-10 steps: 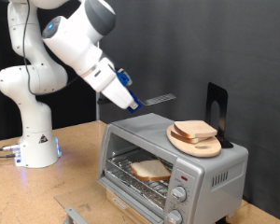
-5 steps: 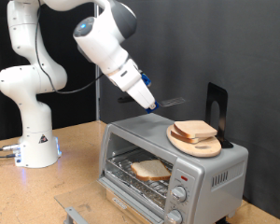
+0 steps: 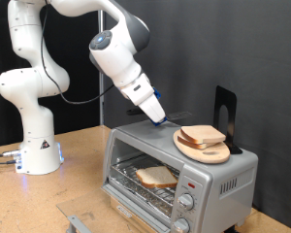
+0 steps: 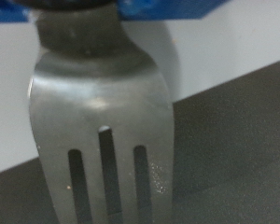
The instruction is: Make a piece of toast with the oven
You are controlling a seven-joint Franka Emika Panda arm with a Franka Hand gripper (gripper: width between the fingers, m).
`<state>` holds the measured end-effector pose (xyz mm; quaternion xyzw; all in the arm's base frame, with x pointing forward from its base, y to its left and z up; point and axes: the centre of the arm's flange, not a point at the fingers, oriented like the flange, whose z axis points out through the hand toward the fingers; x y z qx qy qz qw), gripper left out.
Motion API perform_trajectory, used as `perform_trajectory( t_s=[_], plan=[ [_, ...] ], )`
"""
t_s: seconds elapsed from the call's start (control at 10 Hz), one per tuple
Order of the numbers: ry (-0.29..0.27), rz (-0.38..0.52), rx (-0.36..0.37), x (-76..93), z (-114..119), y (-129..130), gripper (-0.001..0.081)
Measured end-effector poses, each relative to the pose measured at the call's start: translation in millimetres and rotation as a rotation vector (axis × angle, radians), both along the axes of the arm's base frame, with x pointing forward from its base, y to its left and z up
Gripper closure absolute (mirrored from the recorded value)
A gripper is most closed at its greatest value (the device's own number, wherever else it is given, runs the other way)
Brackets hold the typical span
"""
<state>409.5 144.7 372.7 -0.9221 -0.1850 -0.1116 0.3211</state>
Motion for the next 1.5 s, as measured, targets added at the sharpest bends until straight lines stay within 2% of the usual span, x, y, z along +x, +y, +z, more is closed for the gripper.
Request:
perform_trajectory(
  t_s=[0.2, 0.5, 0.6, 0.7, 0.8, 1.0, 1.2, 1.5],
  plan=[
    [0.000, -0.028, -0.007, -5.3, -8.3, -6.8, 0.0318],
    [-0.023, -0.078, -0.034, -2.3, -11.6, -13.3, 0.0318],
    [-0.030, -0.084, -0.037, -1.4, -10.9, -14.1, 0.0241],
    [-0.025, -0.090, -0.043, -2.1, -15.2, -15.6, 0.0105],
    [-0.029, -0.094, -0.054, -2.3, -19.1, -17.3, 0.0016],
    [-0.059, -0.091, -0.059, -1.6, -20.5, -18.0, 0.0003],
    [-0.086, -0.086, -0.034, -1.7, -16.6, -16.5, 0.0003],
    [-0.140, -0.075, 0.026, -5.3, 7.8, -16.8, 0.0003]
  ],
)
